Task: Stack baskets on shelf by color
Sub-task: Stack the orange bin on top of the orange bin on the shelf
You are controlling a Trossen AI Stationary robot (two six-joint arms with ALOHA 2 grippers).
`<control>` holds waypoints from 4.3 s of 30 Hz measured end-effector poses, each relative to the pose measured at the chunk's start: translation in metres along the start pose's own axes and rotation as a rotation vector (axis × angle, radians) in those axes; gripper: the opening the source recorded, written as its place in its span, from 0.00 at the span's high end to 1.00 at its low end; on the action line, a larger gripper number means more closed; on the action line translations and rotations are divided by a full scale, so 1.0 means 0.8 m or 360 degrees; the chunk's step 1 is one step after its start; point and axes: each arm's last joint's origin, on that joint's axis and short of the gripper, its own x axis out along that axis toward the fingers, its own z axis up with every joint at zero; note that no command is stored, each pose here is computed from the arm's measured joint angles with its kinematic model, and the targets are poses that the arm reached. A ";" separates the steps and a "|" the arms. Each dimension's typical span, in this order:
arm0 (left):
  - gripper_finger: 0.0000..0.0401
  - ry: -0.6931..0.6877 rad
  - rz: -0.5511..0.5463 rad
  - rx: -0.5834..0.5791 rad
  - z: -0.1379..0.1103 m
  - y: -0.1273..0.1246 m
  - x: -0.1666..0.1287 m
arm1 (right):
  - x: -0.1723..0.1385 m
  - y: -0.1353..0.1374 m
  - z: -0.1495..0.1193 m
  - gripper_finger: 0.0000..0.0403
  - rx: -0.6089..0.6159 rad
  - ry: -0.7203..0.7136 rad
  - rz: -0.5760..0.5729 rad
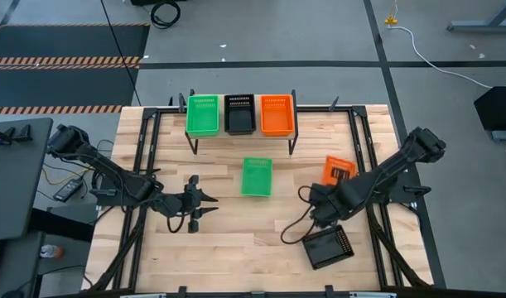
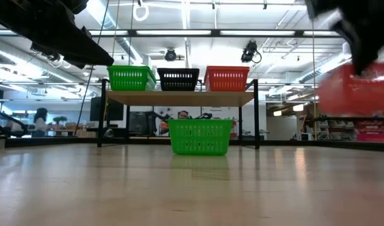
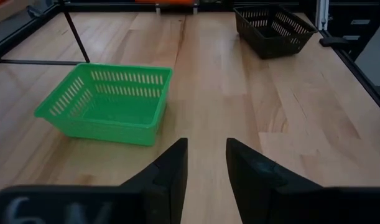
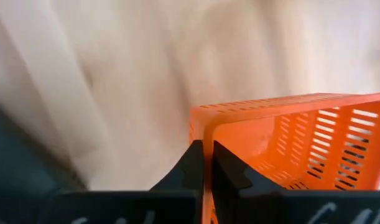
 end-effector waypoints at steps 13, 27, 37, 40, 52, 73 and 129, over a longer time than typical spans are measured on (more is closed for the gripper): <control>0.71 -0.0001 0.0000 0.0001 0.000 0.000 0.000 | -0.096 -0.071 0.078 0.96 -0.0193 -0.0592 -0.0331; 0.71 -0.0086 0.0073 -0.0069 0.009 0.009 0.005 | -0.082 -0.137 0.149 0.96 -0.0390 -0.0737 -0.0403; 0.71 -0.0094 0.0097 -0.0117 0.011 0.013 0.007 | -0.078 -0.189 0.190 0.96 -0.0474 -0.0975 -0.0402; 0.71 -0.0097 0.0110 -0.0122 0.011 0.013 0.007 | -0.075 -0.200 0.193 0.96 -0.0464 -0.0999 -0.0339; 0.71 -0.0092 0.0190 -0.0088 0.009 0.015 0.007 | -0.063 -0.211 0.191 0.96 -0.0315 -0.0929 -0.0093; 0.71 -0.0062 0.0212 -0.0011 0.006 0.016 0.007 | -0.060 -0.223 0.194 0.73 -0.0133 -0.0944 -0.0032; 0.71 -0.0039 0.0217 -0.0008 0.004 0.017 0.007 | -0.042 -0.224 0.184 0.96 -0.0268 -0.0731 -0.0166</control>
